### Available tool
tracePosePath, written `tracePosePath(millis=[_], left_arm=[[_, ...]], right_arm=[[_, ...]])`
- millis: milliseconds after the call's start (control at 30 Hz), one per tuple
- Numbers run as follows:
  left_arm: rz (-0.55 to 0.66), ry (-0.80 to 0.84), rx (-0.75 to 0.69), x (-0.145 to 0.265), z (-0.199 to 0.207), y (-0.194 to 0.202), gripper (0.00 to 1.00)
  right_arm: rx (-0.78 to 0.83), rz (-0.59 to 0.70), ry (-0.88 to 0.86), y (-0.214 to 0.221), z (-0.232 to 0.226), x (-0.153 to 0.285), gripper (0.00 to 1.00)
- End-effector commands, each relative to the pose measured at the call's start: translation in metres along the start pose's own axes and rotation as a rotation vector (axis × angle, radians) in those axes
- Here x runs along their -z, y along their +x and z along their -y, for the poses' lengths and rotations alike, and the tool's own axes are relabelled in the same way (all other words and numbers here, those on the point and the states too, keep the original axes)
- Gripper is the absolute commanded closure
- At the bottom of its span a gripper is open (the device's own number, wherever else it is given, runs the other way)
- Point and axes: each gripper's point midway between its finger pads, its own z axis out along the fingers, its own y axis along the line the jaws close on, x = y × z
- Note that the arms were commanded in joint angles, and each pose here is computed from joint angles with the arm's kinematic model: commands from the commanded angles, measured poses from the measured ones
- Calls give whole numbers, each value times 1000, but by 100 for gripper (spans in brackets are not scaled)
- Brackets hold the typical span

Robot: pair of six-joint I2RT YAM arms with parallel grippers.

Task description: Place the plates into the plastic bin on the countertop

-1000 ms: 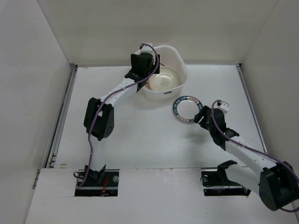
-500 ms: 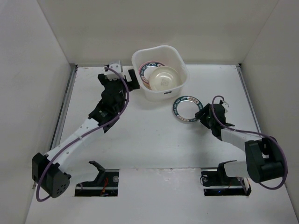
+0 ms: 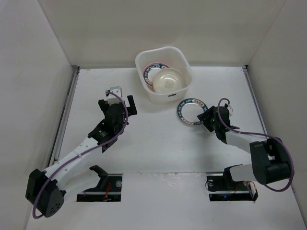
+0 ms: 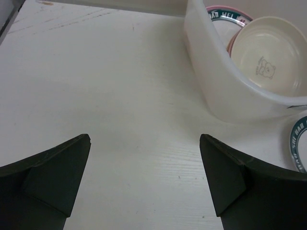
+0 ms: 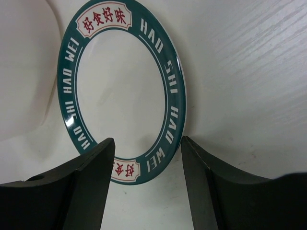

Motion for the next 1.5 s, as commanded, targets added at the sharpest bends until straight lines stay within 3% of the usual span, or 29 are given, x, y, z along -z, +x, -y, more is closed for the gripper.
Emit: tracePosePath(millis=[0, 433, 667, 733, 900, 967, 1067, 1267, 1467], left_arm=[[48, -17, 68, 7, -9, -12, 0], [38, -27, 78, 12, -17, -9, 0], [29, -36, 94, 11, -21, -3, 0], [26, -35, 99, 11, -21, -1, 0], [20, -46, 106, 11, -26, 5, 0], [21, -50, 110, 11, -28, 6, 0], [22, -66, 115, 12, -34, 11, 0], [29, -111, 155, 12, -52, 23, 0], [38, -151, 179, 10, -67, 32, 0]], right_arm=[[-95, 11, -56, -3, -27, 1, 37], [-280, -25, 13, 25, -32, -11, 38], [-360, 2, 67, 30, -21, -20, 48], [-374, -3, 76, 35, -19, -25, 55], [-415, -20, 82, 48, -14, -33, 87], [-420, -29, 85, 54, -11, -31, 94], [-422, -37, 62, 60, -15, -17, 100], [-416, -15, -15, 67, -29, 35, 100], [-345, 88, -86, 53, -37, 102, 100]])
